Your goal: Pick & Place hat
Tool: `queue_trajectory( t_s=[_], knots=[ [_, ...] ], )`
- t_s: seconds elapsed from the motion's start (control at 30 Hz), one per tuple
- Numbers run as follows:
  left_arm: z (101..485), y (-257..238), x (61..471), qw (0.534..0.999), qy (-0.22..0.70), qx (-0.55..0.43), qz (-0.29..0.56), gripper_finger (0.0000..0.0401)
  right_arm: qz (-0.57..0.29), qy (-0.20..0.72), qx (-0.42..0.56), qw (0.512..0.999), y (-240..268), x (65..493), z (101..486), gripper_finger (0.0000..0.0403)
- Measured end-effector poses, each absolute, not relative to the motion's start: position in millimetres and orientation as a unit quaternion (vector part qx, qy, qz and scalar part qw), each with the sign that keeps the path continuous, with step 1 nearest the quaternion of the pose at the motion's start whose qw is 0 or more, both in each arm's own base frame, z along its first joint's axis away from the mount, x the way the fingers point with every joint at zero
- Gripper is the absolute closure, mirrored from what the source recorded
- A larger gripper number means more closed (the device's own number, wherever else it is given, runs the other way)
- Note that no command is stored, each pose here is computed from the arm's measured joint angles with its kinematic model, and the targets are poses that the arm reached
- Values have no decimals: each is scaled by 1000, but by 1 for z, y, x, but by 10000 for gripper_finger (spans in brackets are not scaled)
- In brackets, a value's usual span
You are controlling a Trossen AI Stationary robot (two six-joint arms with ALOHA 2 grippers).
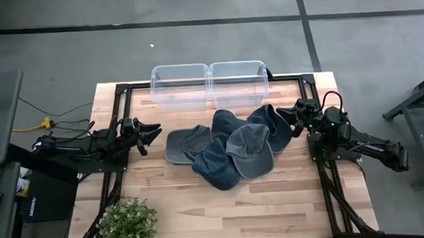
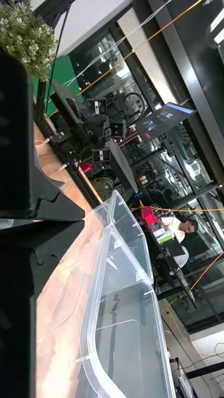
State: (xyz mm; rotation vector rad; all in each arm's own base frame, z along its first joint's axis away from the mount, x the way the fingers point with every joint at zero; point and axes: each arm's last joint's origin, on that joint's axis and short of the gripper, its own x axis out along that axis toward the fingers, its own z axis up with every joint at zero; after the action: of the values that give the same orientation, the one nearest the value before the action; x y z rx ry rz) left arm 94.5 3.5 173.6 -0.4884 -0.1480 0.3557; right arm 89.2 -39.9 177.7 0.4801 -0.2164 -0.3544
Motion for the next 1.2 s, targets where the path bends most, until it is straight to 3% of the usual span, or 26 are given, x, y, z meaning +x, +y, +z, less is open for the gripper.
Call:
queue_trajectory(
  t_s=[0.6,0.93,1.2],
  knots=[
    [184,5,92,946,-96,-238,200,263,-174,-106,236,950,-40,89,178,402],
    [204,7,87,923,-193,-268,200,263,-174,-106,236,950,-40,89,178,402],
    [207,8,86,917,-205,-272,209,263,-174,-107,236,950,-40,89,178,402]
  ],
)
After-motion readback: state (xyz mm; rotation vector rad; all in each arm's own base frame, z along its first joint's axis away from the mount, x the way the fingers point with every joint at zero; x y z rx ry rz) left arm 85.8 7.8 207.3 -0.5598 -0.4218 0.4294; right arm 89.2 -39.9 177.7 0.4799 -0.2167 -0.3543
